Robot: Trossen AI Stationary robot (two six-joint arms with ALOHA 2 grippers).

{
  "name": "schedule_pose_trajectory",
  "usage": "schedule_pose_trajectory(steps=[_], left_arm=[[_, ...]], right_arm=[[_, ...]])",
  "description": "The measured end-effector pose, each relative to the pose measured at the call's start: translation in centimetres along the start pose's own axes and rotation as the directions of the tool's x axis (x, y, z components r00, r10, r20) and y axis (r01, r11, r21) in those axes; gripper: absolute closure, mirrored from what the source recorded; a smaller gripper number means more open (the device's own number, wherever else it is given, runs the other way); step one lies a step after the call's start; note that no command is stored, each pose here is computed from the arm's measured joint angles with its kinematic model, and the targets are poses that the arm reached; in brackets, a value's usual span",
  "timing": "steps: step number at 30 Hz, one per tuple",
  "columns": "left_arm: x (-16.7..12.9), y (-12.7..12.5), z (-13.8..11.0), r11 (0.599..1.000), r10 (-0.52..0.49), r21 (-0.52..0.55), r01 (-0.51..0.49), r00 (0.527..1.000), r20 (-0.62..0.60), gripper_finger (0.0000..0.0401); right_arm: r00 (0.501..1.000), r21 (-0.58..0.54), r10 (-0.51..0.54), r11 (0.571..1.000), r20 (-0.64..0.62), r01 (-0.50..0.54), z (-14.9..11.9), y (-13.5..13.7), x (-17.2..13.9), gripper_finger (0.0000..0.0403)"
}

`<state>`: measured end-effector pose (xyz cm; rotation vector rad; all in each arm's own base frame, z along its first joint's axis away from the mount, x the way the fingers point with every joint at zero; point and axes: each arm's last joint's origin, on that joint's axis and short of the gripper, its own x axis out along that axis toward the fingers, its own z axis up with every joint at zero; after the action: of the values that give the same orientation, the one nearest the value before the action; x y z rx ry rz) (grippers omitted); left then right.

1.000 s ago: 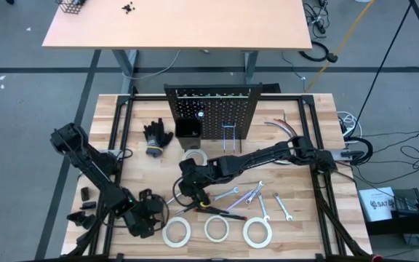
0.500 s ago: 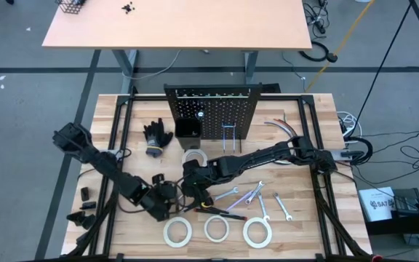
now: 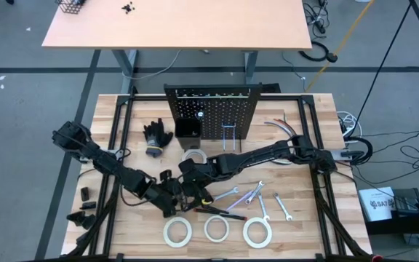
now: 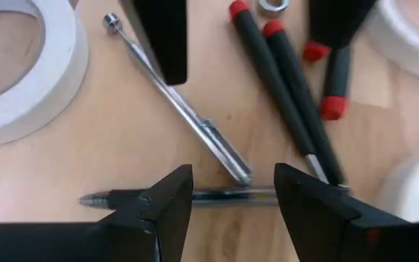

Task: Hang tools onto peg board
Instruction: Put the black pen into the black bin on the peg board

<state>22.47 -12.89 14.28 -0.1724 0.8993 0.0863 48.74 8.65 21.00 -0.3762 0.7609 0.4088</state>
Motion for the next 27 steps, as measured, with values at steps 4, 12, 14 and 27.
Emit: schedule_pose_trajectory(steps=[4,12,14,27], left_arm=[[-2.4,-0.4,-0.7,0.999,0.042,-0.032,-0.041,0.999,0.015,0.0205],[-3.4,0.4,-3.7,0.984,0.149,-0.099,-0.15,0.989,-0.018,0.0205],[-2.8,1.0,-4.2,0.98,0.138,-0.14,-0.139,0.99,-0.017,0.0205],[-0.6,4.3,-4.7,0.972,0.16,-0.175,-0.154,0.987,0.024,0.0205]], right_arm=[[1.0,-0.009,-0.006,1.0,0.022,0.007,0.2,0.0,0.0,0.0216],[0.99,-0.145,0.038,0.989,0.135,-0.019,0.4,0.3,2.0,0.0216],[0.988,-0.181,0.041,0.983,0.149,-0.014,0.3,0.3,2.5,0.0216],[0.992,-0.365,0.086,0.93,0.093,-0.046,-0.5,0.6,3.0,0.0216]])
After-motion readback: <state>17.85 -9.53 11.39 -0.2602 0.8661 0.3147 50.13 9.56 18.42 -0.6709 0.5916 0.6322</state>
